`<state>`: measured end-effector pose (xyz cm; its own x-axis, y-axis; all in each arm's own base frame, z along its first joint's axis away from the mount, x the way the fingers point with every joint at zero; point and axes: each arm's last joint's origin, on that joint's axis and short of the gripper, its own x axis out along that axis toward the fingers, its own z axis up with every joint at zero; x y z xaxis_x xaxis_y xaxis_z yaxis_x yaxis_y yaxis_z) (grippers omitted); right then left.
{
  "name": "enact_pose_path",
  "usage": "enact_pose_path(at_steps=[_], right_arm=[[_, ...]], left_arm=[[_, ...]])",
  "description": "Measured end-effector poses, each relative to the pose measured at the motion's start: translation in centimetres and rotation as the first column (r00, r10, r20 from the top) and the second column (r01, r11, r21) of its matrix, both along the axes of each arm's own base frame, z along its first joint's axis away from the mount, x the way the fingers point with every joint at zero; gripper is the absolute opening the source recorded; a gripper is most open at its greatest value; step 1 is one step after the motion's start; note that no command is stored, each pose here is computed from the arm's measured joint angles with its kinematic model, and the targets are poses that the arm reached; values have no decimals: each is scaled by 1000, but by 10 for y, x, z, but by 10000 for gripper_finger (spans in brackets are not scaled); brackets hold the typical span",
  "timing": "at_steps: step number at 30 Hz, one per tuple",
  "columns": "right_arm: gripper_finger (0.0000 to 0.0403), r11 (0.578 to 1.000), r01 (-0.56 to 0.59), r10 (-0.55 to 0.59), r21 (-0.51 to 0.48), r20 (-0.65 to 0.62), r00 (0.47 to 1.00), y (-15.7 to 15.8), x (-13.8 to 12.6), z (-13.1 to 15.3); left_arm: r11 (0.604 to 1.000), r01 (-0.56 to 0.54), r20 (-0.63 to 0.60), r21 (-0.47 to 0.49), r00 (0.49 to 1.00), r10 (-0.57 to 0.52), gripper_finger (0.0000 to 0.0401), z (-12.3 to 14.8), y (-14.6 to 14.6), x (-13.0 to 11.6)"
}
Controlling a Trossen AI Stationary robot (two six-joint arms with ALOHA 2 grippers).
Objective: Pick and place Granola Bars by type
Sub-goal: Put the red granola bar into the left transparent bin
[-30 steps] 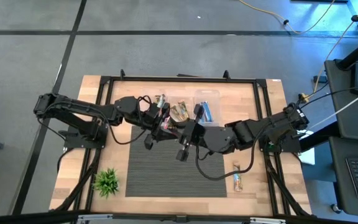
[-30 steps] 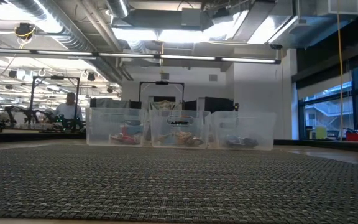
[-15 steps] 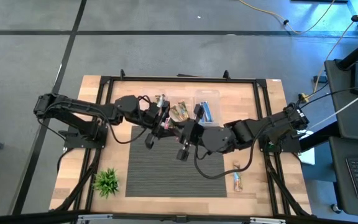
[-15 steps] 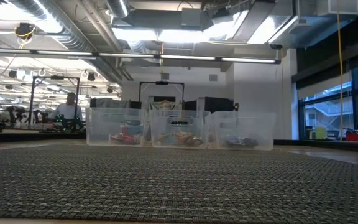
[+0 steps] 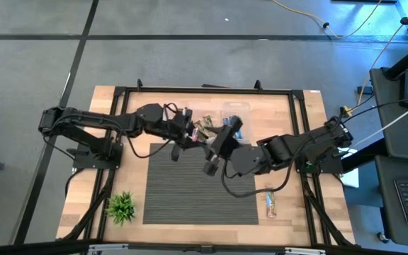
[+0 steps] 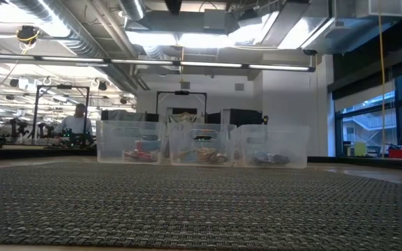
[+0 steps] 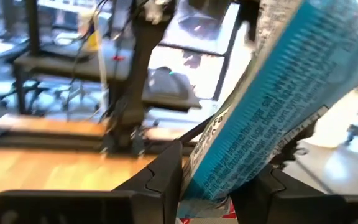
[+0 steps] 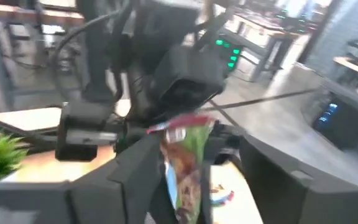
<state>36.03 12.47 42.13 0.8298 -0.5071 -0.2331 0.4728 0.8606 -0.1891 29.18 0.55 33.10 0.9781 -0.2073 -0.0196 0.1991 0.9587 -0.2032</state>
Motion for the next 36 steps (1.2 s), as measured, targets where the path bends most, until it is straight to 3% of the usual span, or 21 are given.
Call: enact_pose_path(at_steps=[5,9,12,16,19,22,26,32,36], right_arm=[[252,997,63,-62,43,-19,998,0,-15,9],[259,976,111,-94,189,-98,991,-3,-29,1],[260,926,204,-134,319,-228,964,-7,-42,-16],[260,818,409,-223,405,-432,874,-10,-55,-40],[260,742,520,-272,423,-519,810,-5,-58,-53],[260,731,510,-235,453,-535,812,3,-54,-64],[260,696,558,-212,452,-613,761,9,-57,-85],[260,588,656,-215,473,-691,690,16,-61,-115],[260,538,670,-161,512,-717,678,20,-59,-135]], left_arm=[[992,-125,-135,-2,983,123,107,-13,17,-1],[956,-293,-261,22,921,289,106,-25,34,-6],[875,-478,-359,76,806,471,106,-36,47,-12],[701,-694,-472,163,570,673,105,-50,62,-24],[590,-782,-540,203,413,733,103,-60,72,-36],[531,-829,-617,175,328,715,103,-68,81,-43],[522,-843,-690,126,304,657,102,-79,93,-42],[503,-856,-754,119,252,607,102,-102,102,-31],[525,-843,-801,119,231,552,102,-120,103,-24]])
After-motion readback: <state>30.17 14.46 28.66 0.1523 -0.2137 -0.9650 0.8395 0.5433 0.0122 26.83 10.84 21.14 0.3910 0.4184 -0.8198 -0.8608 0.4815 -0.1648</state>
